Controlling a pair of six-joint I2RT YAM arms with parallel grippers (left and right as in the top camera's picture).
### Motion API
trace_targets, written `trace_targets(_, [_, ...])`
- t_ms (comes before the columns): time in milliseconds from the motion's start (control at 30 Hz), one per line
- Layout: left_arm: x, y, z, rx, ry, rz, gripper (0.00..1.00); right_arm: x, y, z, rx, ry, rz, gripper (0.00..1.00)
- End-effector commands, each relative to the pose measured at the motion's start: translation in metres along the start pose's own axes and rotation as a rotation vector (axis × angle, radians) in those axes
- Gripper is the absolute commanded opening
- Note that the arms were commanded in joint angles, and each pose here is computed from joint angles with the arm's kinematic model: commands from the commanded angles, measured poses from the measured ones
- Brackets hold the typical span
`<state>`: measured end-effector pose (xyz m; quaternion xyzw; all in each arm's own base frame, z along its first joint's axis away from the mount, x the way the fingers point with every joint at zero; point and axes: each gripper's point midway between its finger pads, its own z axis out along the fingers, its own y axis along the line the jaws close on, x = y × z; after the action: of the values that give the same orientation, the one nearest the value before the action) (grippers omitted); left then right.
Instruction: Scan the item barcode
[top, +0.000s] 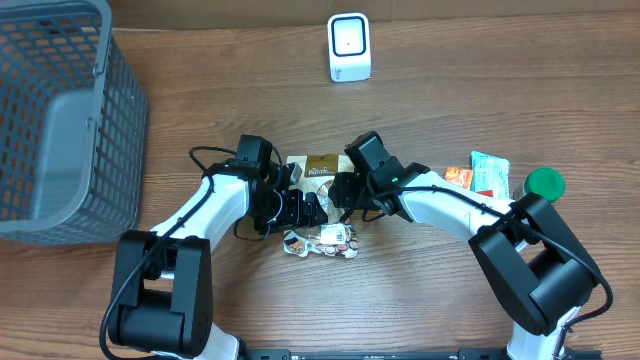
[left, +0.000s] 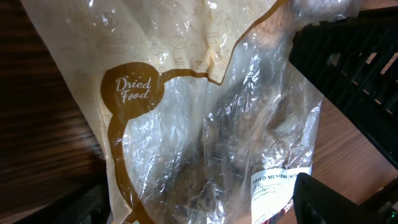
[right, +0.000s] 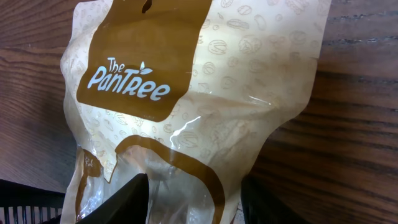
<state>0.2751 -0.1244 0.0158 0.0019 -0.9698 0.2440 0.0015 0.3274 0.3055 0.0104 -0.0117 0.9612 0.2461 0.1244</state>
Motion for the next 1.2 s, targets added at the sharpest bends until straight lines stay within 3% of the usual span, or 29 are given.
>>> trace_targets(0, [0.014, 0.007, 0.011, -0.005, 0.054, -0.012, 0.84, 0.014, -0.011, 0.011, 0.029, 0.05, 0.015, 0.49])
trace_targets(333, [0.0, 0.005, 0.012, 0.005, -0.003, -0.051, 0.81, 0.014, -0.01, 0.011, 0.028, 0.049, 0.015, 0.49])
trace_targets(667, [0.006, 0.007, 0.012, -0.005, 0.023, -0.073, 0.64, 0.014, -0.01, 0.011, 0.028, 0.048, 0.014, 0.5])
trace_targets(767, [0.002, 0.006, 0.012, -0.001, 0.006, -0.065, 0.55, 0.014, -0.01, 0.011, 0.028, 0.049, 0.015, 0.5])
trace_targets(1167, [-0.001, 0.01, 0.012, -0.024, -0.01, -0.06, 0.6, 0.014, -0.01, 0.011, 0.027, 0.048, 0.014, 0.5])
